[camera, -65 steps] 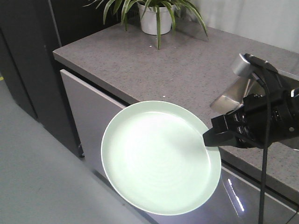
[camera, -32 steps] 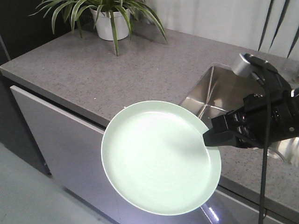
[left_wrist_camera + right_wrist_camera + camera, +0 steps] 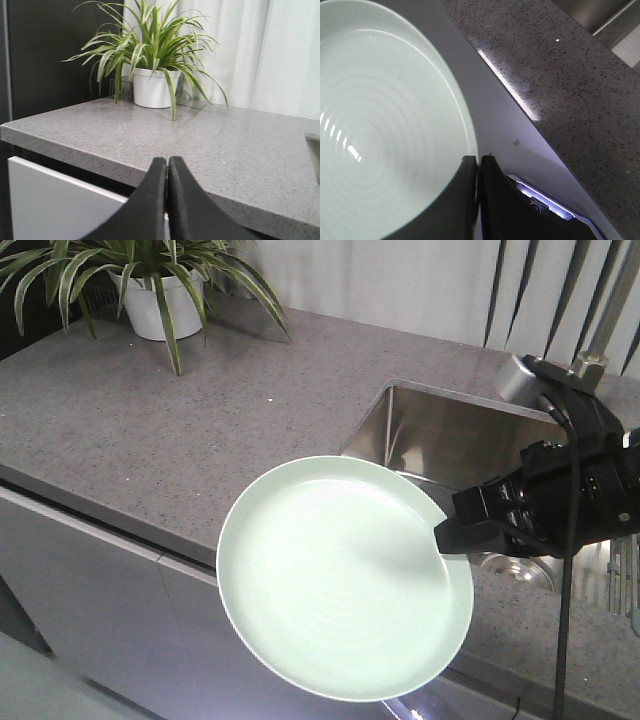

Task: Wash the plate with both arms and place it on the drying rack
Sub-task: 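Hold the plate in the right gripper while driving to the sink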

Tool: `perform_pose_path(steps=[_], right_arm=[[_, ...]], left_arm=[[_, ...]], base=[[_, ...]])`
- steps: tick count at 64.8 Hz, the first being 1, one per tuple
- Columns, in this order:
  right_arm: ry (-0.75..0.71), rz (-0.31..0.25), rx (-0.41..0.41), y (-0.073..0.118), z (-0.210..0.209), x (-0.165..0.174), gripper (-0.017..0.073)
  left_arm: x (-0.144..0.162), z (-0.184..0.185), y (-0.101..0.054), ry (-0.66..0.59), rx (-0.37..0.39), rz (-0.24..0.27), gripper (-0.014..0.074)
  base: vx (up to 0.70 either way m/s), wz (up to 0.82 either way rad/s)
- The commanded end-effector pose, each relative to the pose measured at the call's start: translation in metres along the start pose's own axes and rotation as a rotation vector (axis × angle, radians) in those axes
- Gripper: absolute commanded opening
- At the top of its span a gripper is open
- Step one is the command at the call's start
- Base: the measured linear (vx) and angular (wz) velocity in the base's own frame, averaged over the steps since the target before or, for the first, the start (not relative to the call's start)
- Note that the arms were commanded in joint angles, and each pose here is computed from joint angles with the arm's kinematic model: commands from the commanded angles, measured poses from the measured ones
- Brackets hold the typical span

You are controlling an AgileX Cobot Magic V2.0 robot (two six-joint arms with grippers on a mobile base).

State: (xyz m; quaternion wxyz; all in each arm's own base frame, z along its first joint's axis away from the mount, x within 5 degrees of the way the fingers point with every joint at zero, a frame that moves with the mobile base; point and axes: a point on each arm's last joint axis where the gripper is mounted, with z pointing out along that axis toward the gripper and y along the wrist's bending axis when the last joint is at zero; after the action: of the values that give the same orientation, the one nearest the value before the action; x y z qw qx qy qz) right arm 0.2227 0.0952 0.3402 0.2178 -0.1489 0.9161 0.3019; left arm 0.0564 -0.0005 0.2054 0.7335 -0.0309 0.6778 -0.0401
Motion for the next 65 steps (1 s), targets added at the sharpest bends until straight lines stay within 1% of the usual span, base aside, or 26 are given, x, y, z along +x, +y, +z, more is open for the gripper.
perform_pose_path(steps=[1, 29, 65], right_arm=[[-0.080, -0.011, -0.034, 0.0102, -0.0116, -0.0055, -0.0008], [-0.080, -0.011, -0.034, 0.0102, -0.0116, -0.0055, -0.0008], [-0.081, -0.011, -0.033, 0.0102, -0.0116, -0.0056, -0.0008]], left_arm=[[-0.0165, -0.0025, -0.0016, -0.116, 0.015, -0.017, -0.0006], [-0.0165, -0.0025, -0.0016, -0.116, 0.015, -0.017, -0.0006], [-0.0165, -0.0025, -0.0016, -0.116, 0.015, -0.017, -0.0006]], base=[[0.07, -0.20], [0.06, -0.20], [0.07, -0.10]])
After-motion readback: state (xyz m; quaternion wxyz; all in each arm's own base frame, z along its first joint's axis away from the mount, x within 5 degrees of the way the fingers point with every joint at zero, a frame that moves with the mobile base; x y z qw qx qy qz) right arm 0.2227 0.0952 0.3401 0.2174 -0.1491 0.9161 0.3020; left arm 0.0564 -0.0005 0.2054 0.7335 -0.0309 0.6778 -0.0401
